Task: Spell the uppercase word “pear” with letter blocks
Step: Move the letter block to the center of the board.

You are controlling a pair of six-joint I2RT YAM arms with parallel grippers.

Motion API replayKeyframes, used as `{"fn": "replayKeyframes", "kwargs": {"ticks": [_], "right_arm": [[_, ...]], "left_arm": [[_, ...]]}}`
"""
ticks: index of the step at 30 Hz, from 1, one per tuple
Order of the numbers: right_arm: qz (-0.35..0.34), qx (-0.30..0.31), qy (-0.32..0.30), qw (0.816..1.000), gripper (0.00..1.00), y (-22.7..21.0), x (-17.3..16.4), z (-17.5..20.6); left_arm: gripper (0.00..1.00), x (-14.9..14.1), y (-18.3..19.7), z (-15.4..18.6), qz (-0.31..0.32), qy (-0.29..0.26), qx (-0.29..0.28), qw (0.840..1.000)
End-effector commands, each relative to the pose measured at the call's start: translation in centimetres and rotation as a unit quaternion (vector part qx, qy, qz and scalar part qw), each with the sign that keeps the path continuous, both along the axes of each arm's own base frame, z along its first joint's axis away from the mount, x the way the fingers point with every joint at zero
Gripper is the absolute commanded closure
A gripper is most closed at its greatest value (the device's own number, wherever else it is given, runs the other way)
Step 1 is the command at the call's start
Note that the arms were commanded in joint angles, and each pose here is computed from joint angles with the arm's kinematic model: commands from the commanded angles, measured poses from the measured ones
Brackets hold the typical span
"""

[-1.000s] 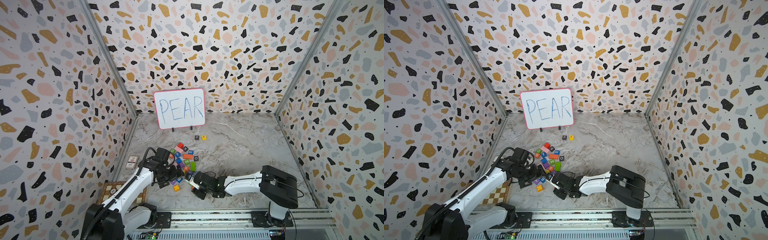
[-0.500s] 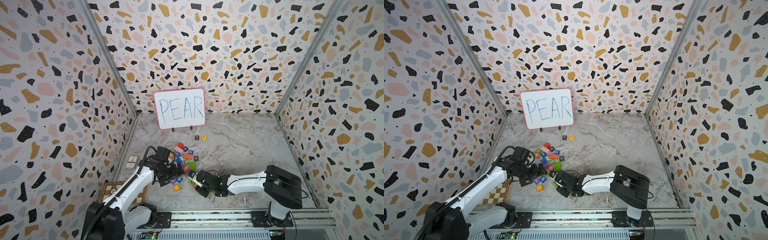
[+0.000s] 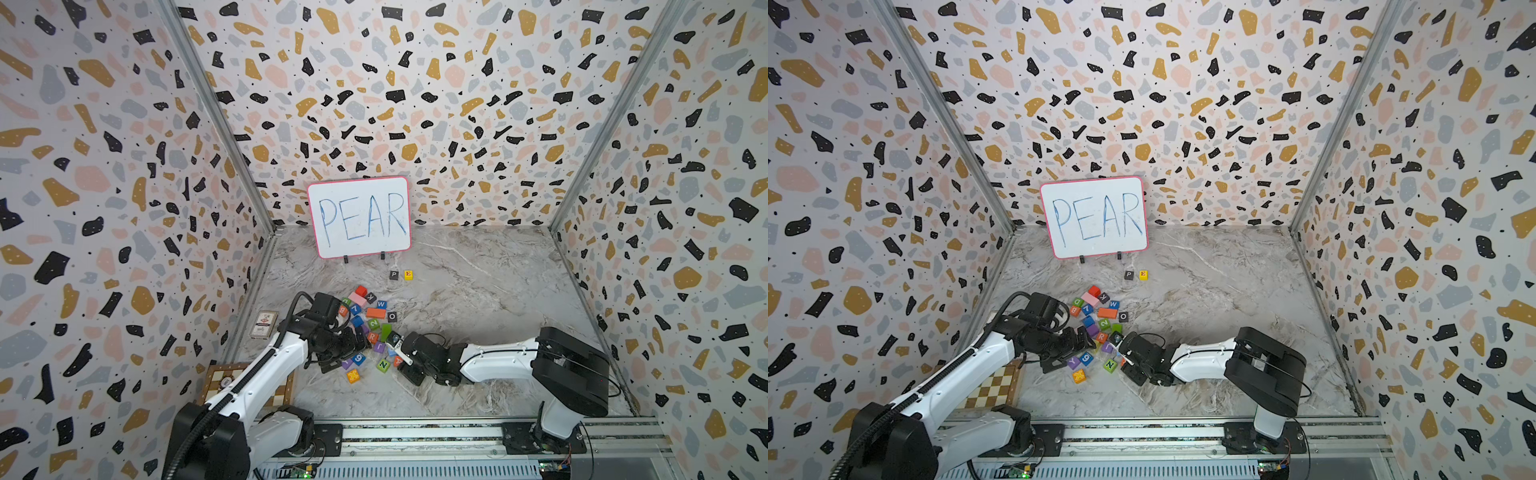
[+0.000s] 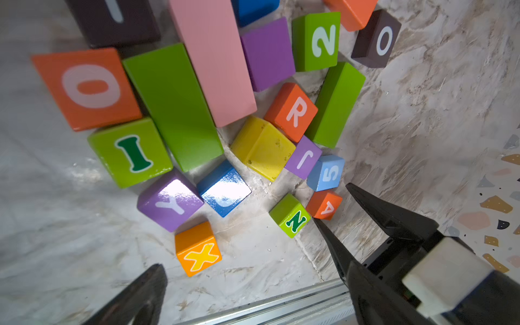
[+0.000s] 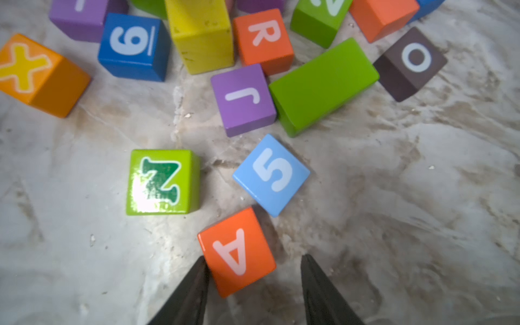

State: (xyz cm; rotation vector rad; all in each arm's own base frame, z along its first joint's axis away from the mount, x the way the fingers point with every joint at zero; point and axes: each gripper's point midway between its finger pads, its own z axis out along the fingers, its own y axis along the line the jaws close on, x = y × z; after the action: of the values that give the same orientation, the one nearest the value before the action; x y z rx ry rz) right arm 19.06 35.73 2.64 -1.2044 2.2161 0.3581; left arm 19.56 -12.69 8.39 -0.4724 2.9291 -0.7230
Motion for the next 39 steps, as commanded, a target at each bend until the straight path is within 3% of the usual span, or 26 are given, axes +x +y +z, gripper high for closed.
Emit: {"fn": "replayKeyframes", "kwargs": {"ticks": [1,10,14,18,22,28,39], "right_arm": [[-0.031,-0.013,0.003,0.999,0.46,-2.0,0.8,-0.1],[-0.08,-0.026,0.002,0.996,0.44,-3.9,2.4,1.1],[-0.095,0.01,0.021,0.995,0.4,-2.3,1.7,3.2],[-0.164,0.041,0.056,0.984,0.37,-0.9,2.6,4.0],[-0.208,0.013,0.069,0.976,0.37,-0.5,3.5,2.3],[-0.2,0.007,0.059,0.978,0.37,1.0,4.4,1.9],[-0.186,-0.01,0.055,0.981,0.36,-0.2,3.2,1.5]], "left_arm": [[0.01,0.6,-0.3,0.8,0.0,-0.016,-0.01,1.0],[0.01,0.7,-0.4,0.8,-0.002,-0.016,-0.015,1.0],[0.01,0.8,-0.5,0.7,-0.005,-0.016,-0.014,1.0],[0.01,1.0,-0.6,0.7,-0.009,-0.015,-0.015,1.0],[0.01,1.0,-0.6,0.8,-0.009,-0.018,-0.017,1.0],[0.01,0.7,-0.5,1.2,-0.01,-0.024,-0.016,1.0],[0.01,0.9,-0.6,1.0,-0.011,-0.023,-0.016,1.0]]}}
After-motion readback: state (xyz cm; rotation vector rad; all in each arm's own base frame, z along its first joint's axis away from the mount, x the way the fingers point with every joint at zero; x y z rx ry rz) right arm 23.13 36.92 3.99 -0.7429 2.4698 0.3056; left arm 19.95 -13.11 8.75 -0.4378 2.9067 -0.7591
